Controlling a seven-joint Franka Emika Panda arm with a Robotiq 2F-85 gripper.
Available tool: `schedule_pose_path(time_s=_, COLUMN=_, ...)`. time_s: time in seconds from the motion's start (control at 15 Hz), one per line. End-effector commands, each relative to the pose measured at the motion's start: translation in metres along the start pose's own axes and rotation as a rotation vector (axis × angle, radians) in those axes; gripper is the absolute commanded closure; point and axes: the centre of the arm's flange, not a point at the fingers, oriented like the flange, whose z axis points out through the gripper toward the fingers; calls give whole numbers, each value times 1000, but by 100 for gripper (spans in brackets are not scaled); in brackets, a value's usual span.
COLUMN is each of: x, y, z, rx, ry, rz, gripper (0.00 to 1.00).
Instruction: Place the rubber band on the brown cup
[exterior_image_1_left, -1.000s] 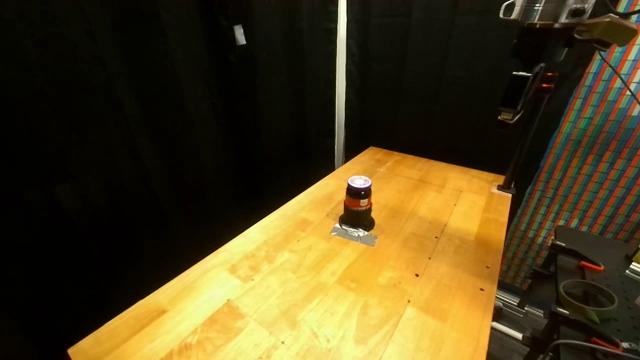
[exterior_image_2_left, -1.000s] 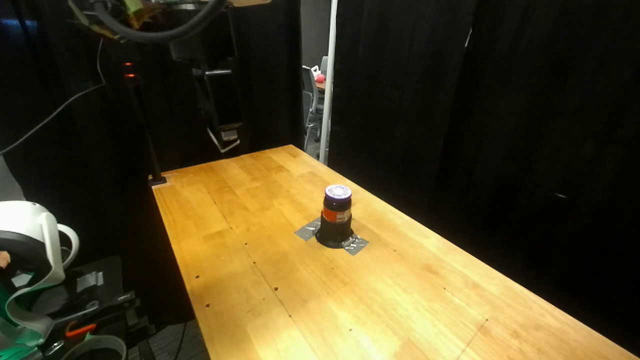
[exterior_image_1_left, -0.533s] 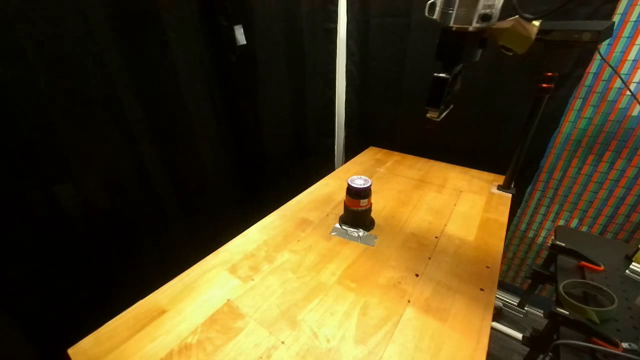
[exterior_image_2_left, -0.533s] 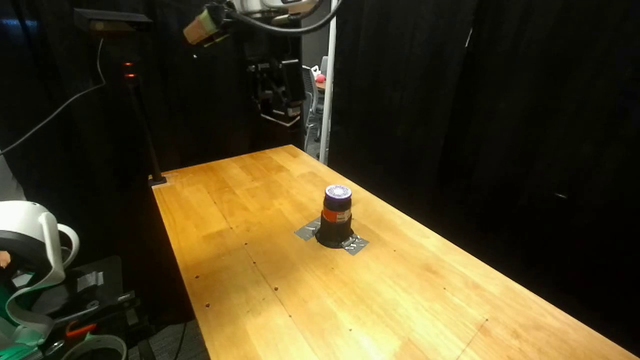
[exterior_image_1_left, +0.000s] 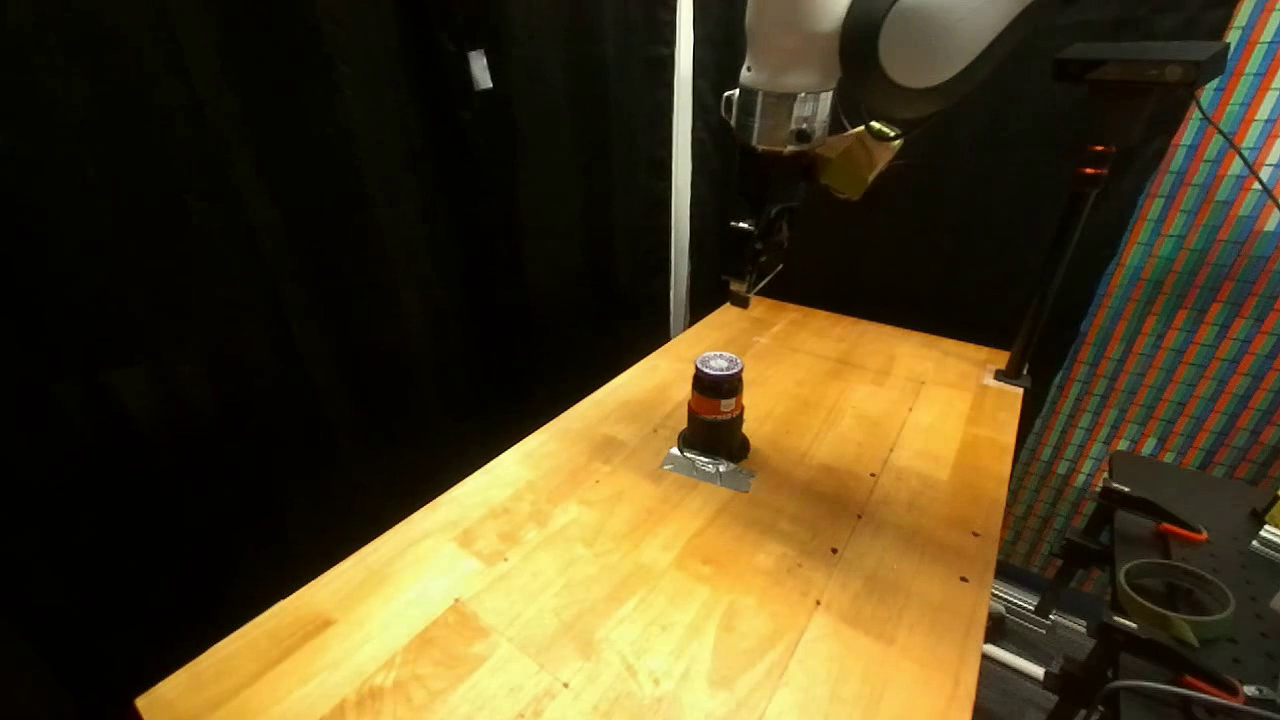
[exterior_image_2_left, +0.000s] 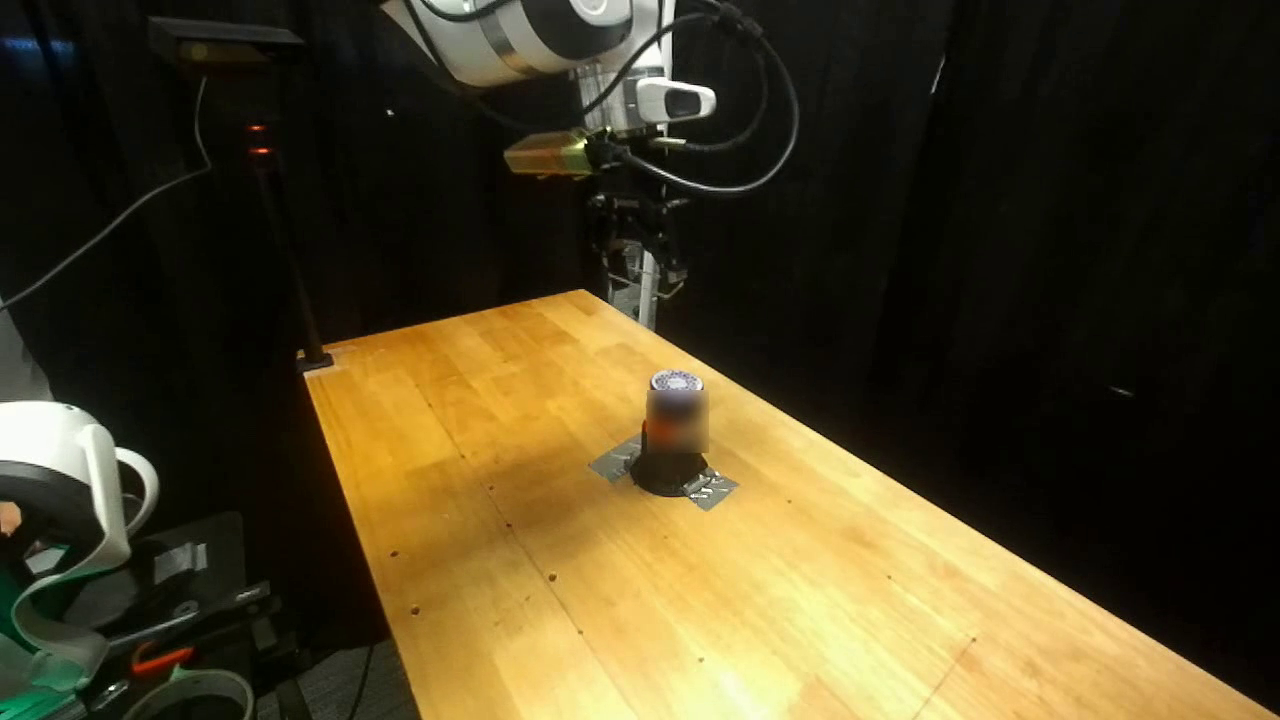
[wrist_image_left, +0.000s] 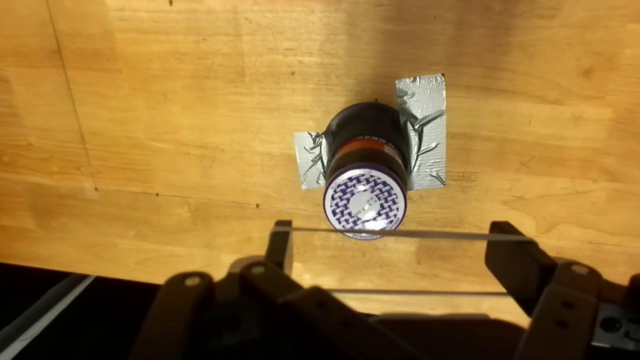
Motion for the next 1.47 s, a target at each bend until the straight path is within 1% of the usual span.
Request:
schedule_pose_path(time_s=0.0, x=41, y=-2, z=27, rx=31, ry=-21, rz=-1, gripper=0)
schedule_pose_path(time_s=0.27, x=56, y=1, z=64, rx=32, ry=-40, rz=10, gripper=0)
schedule_pose_path(time_s=0.53, x=68, y=2, z=93, rx=62, ry=-76, rz=35, gripper=0)
schedule_pose_path(time_s=0.93, x=80, y=2, z=123, rx=86, ry=-89, rz=71, gripper=0)
schedule_pose_path(time_s=1.4, x=90, y=10, z=151, rx=78, ry=-121, rz=95, gripper=0)
